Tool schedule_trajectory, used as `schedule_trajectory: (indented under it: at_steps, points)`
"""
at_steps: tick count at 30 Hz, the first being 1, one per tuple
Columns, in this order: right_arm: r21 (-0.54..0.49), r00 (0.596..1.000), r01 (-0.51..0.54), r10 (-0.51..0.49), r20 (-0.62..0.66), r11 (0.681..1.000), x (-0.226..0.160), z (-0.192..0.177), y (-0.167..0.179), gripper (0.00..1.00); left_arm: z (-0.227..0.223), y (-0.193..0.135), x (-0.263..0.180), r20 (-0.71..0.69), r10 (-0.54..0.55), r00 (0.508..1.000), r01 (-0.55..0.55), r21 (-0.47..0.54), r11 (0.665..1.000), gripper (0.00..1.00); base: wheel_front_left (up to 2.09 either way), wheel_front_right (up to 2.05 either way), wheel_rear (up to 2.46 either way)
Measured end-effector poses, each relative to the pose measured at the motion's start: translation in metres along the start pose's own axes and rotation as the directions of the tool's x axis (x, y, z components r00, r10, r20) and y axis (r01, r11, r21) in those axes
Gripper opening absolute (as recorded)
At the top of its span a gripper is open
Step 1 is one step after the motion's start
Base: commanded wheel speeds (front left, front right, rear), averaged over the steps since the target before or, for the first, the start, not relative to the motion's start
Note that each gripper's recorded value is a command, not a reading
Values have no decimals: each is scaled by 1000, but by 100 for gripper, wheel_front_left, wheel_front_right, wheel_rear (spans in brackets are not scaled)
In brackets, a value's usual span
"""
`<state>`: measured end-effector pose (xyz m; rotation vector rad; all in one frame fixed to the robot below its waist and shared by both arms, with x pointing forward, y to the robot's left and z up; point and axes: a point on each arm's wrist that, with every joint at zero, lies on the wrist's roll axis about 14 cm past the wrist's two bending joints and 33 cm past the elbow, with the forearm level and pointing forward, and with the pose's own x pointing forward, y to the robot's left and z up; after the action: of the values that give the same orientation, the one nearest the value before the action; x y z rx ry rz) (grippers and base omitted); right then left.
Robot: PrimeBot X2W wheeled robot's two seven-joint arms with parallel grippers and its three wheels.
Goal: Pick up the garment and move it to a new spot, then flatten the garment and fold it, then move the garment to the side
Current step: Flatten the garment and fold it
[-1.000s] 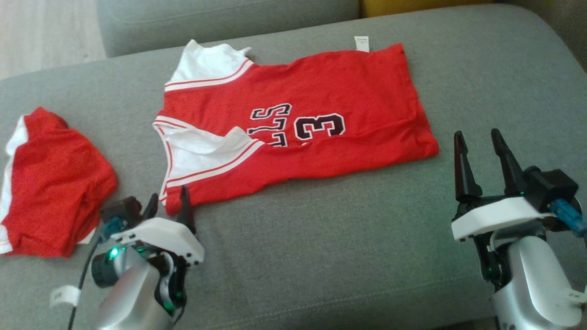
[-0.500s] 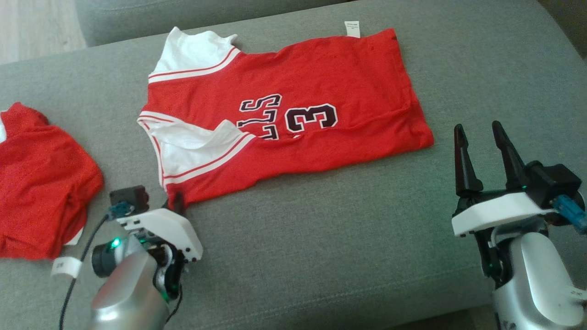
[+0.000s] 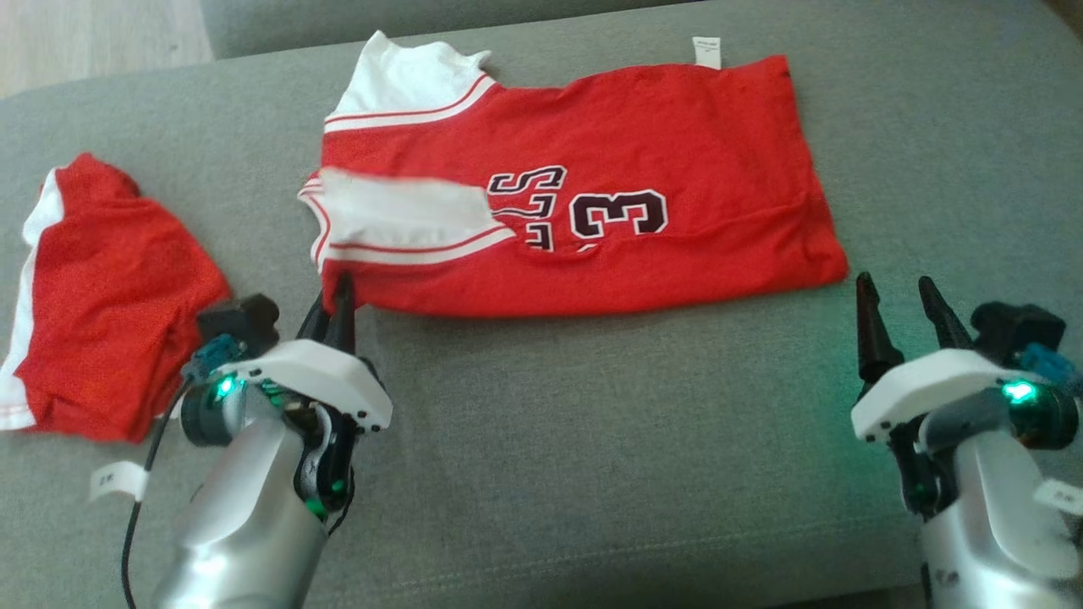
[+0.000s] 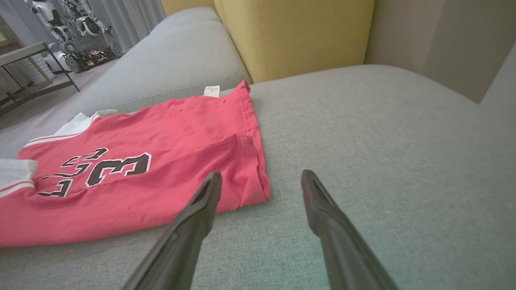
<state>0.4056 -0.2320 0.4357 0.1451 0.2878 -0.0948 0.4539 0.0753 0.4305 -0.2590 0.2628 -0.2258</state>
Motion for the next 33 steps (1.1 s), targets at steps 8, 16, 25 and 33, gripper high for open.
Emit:
schedule_trajectory:
  at_steps: [8, 16, 25, 33]
  points:
    - [57, 993, 36, -29, -114, 998, 25, -22, -4, 100, 6, -2, -1, 35, -20, 999, 20, 3, 1000, 0, 0, 0, 0]
    - [76, 983, 41, -27, -180, 996, 55, -32, 3, 100, -7, -1, 2, 8, -31, 999, 31, -3, 1000, 0, 0, 0, 0]
    - [83, 966, 37, -14, -257, 996, 73, -51, 13, 0, -15, 8, 3, -19, -15, 1000, 15, -6, 1000, 0, 0, 0, 0]
    - [34, 966, 13, -4, -259, 999, 69, -44, 11, 0, -8, 8, -5, -8, -13, 1000, 13, 12, 1000, 0, 0, 0, 0]
